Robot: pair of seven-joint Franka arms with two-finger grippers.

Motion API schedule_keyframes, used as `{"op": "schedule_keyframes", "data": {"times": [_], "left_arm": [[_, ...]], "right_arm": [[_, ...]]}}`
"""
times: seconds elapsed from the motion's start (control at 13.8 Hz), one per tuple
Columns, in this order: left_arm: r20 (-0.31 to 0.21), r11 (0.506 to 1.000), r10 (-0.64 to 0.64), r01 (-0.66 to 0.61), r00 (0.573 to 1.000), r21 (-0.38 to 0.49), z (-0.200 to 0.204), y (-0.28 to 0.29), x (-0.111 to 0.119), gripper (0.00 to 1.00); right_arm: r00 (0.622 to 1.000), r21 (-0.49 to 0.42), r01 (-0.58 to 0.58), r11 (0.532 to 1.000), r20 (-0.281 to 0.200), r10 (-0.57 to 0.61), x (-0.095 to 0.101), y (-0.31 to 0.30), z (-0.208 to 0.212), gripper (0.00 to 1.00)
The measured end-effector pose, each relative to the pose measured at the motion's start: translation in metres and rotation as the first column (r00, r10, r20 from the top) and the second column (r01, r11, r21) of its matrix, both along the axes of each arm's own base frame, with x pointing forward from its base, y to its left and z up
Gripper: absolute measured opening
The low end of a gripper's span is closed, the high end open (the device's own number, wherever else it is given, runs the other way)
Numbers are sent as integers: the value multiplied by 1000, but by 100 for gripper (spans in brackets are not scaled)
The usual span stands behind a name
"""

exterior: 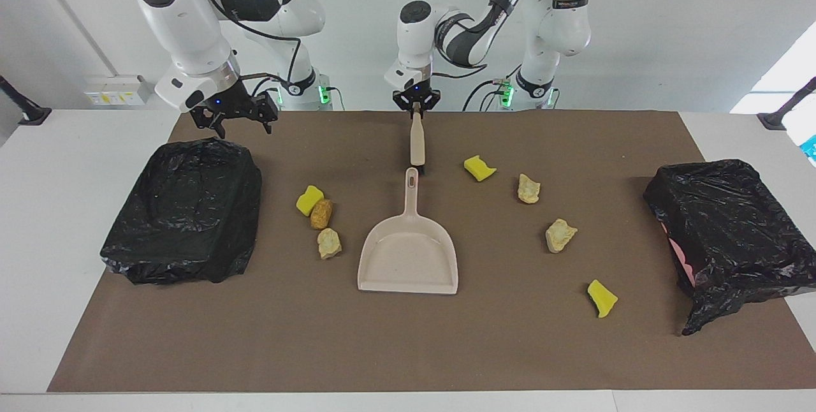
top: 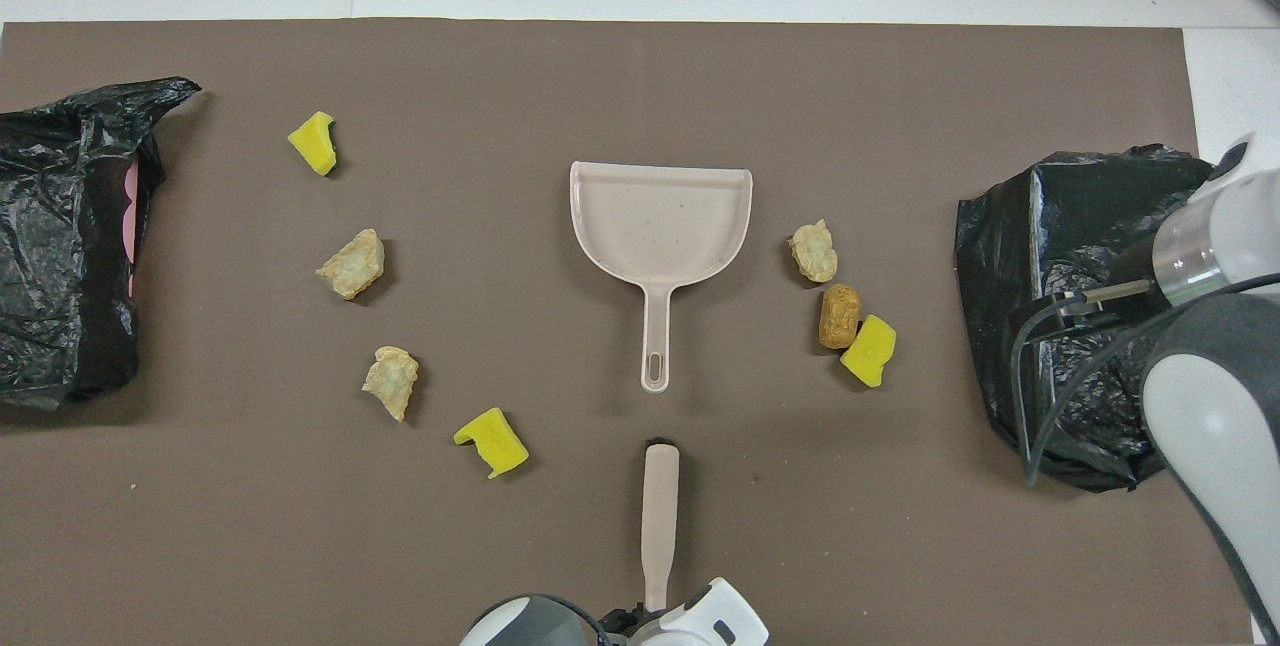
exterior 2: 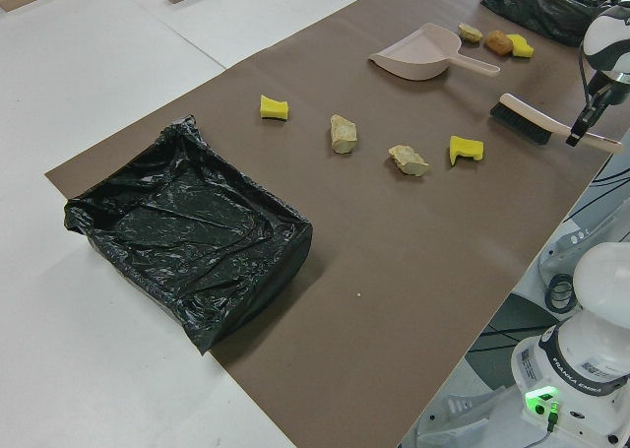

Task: Sweep and dump trash in bin
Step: 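Grasp the beige brush handle with the left gripper, then lift the brush with the left gripper while the right gripper grasps the dustpan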

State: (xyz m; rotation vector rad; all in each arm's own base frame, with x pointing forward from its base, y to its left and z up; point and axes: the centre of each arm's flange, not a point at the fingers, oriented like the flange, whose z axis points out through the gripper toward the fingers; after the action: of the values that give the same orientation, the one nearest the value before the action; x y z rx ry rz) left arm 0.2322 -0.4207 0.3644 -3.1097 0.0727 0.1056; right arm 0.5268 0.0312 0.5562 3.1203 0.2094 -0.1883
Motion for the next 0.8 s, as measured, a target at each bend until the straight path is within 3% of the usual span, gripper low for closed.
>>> {"op": "schedule_keyframes", "data": {"times": [0.36,0.8], "left_arm": [[-36,1000,18,-17,999,19,53,44,73,26],[-19,1000,24,-24,1000,-8,66,147,198,26]], "right_arm": [[999,-4,45,999,14,-45,8,54,1,100],[977,36,212,977,3,-212,49,166,-58,100]]}}
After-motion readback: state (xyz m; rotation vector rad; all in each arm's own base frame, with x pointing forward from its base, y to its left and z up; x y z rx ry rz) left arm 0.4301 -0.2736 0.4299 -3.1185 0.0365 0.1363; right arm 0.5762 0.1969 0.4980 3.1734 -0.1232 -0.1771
